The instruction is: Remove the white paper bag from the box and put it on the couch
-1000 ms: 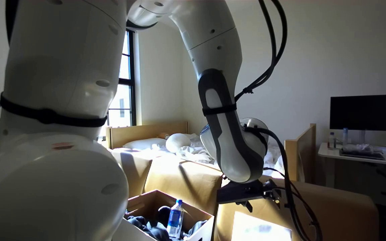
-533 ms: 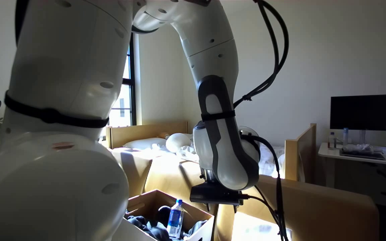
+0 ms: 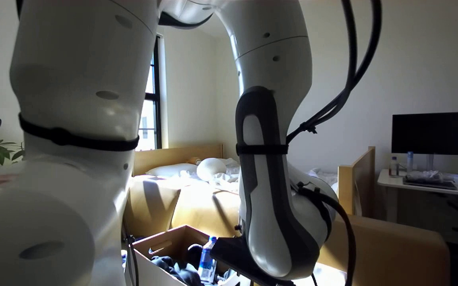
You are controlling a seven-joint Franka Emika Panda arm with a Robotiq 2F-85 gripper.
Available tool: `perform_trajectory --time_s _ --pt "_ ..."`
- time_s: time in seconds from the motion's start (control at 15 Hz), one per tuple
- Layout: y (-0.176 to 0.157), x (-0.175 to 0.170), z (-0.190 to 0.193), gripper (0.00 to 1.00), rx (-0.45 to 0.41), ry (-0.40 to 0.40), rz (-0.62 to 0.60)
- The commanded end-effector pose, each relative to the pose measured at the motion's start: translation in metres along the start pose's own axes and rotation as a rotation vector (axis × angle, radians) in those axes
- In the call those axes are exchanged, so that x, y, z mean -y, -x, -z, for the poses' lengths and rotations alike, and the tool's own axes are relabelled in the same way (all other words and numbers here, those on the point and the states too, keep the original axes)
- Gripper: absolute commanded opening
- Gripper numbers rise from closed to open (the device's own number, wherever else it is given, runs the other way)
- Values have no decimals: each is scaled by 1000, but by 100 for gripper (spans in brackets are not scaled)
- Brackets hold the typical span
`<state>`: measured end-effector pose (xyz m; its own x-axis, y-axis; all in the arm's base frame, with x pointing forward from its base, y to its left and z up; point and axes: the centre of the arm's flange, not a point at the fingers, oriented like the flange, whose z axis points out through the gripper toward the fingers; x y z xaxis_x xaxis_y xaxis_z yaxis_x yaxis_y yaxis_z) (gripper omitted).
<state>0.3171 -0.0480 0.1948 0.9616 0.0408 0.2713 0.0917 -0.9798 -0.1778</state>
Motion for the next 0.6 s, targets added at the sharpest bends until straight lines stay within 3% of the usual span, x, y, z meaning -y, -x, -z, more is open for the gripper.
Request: perform_trajectory --time_s 0.0,0.07,0.53 --pt "12 -38 64 100 2 115 -162" --pt "20 -28 12 100 6 47 -92" --pt "20 -28 12 100 7 48 -85"
